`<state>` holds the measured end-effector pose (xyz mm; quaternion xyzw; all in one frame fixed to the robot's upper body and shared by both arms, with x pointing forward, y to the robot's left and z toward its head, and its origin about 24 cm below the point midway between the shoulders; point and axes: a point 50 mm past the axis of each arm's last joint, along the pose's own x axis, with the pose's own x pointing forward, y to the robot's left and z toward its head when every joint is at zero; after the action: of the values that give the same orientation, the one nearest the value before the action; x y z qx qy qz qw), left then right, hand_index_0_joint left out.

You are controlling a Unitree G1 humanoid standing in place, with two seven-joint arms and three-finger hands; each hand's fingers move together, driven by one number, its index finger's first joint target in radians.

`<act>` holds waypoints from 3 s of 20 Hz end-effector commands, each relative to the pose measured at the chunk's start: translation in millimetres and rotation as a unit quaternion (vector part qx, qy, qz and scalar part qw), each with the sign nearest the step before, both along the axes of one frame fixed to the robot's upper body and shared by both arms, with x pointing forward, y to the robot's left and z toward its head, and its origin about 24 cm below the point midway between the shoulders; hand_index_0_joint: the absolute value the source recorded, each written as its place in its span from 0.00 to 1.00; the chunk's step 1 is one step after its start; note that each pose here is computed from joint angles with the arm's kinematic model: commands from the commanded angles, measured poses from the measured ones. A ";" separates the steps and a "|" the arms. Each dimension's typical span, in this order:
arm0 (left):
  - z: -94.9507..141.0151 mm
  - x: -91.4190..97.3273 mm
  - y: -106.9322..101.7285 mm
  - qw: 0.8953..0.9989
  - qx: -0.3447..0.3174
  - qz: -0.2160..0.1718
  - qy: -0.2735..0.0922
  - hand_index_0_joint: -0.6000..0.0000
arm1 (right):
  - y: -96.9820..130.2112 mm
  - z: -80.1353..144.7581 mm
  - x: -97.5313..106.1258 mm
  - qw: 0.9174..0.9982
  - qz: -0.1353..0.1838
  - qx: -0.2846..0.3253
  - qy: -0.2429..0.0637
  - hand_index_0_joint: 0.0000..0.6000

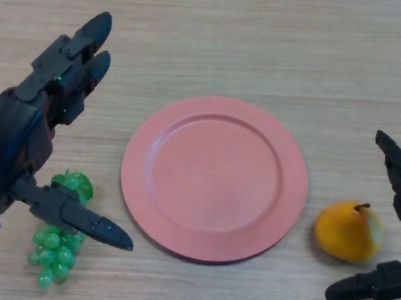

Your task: Pick up the yellow pear and place it on the plate

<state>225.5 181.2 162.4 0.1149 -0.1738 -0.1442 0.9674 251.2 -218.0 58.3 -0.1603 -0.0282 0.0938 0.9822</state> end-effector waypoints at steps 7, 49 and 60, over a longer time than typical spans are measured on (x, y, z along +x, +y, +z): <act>28.5 -14.5 -0.8 0.996 -0.027 0.021 -0.086 1.00 | -10.5 4.3 27.9 0.993 -0.061 -0.041 -0.089 0.33; 35.5 -25.8 24.7 0.994 -0.022 0.045 -0.094 1.00 | 89.6 112.5 18.3 0.978 0.045 -0.032 -0.201 0.00; 38.7 -10.0 16.1 0.996 -0.031 0.037 -0.073 1.00 | 60.9 118.7 -54.2 0.984 0.049 -0.025 -0.169 0.00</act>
<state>222.8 196.7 172.6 0.0632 -0.1517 -0.1081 0.9805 206.0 -154.7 150.7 -0.1781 -0.1076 0.1204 0.9707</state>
